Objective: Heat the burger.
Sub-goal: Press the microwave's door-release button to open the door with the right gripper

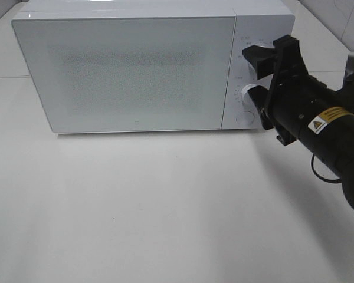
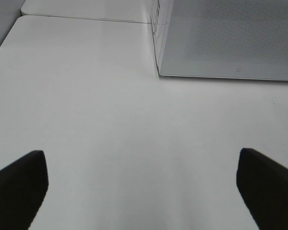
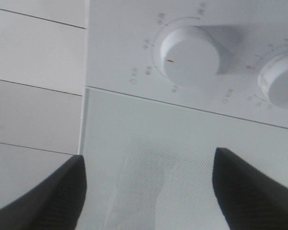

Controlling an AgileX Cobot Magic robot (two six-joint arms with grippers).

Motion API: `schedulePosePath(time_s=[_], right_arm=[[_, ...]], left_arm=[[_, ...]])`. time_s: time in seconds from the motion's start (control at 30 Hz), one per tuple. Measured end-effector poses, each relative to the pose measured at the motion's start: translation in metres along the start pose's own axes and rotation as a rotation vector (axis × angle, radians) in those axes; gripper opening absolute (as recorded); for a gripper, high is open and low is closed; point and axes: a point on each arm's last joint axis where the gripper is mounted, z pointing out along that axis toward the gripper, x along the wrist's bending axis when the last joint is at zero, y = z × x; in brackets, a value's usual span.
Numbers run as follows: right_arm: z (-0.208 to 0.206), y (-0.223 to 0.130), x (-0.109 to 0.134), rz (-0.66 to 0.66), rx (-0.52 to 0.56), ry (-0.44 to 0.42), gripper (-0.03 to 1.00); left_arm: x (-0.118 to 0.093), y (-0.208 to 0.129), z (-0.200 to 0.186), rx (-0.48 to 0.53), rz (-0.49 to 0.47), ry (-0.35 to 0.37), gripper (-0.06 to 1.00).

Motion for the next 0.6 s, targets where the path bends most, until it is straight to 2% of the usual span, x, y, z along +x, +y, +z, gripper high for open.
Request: schedulePosePath(time_s=[0.17,0.2,0.23,0.27,0.3,0.37,0.43,0.47,0.5,0.53,0.57,0.6], right_arm=[[-0.006,0.004,0.010,-0.096,0.019,-0.032,0.66],[-0.009,0.004,0.011,-0.158,0.038,-0.073,0.66],[-0.009,0.004,0.011,-0.158,0.038,-0.073,0.66],[-0.012,0.004,0.010,-0.221,0.072,-0.120,0.66],[-0.012,0.004,0.010,-0.221,0.072,-0.120,0.66],[-0.016,0.003,0.009,-0.333,0.125,-0.183,0.66],[-0.018,0.003,0.009,-0.363,0.140,-0.201,0.66],[-0.022,0.003,0.007,-0.440,0.185,-0.251,0.66],[-0.022,0.003,0.007,-0.440,0.185,-0.251,0.66],[-0.024,0.002,0.007,-0.473,0.212,-0.276,0.66],[-0.025,0.005,0.008,-0.560,0.251,-0.305,0.66],[-0.025,0.005,0.008,-0.560,0.251,-0.305,0.66]], left_arm=[[0.000,0.000,0.000,0.000,0.000,0.000,0.99],[0.000,0.000,0.000,0.000,0.000,0.000,0.99],[0.000,0.000,0.000,0.000,0.000,0.000,0.99],[0.000,0.000,0.000,0.000,0.000,0.000,0.99],[0.000,0.000,0.000,0.000,0.000,0.000,0.99],[0.000,0.000,0.000,0.000,0.000,0.000,0.99],[0.000,0.000,0.000,0.000,0.000,0.000,0.99],[0.000,0.000,0.000,0.000,0.000,0.000,0.99],[0.000,0.000,0.000,0.000,0.000,0.000,0.99],[0.000,0.000,0.000,0.000,0.000,0.000,0.99],[0.000,0.000,0.000,0.000,0.000,0.000,0.99],[0.000,0.000,0.000,0.000,0.000,0.000,0.99]])
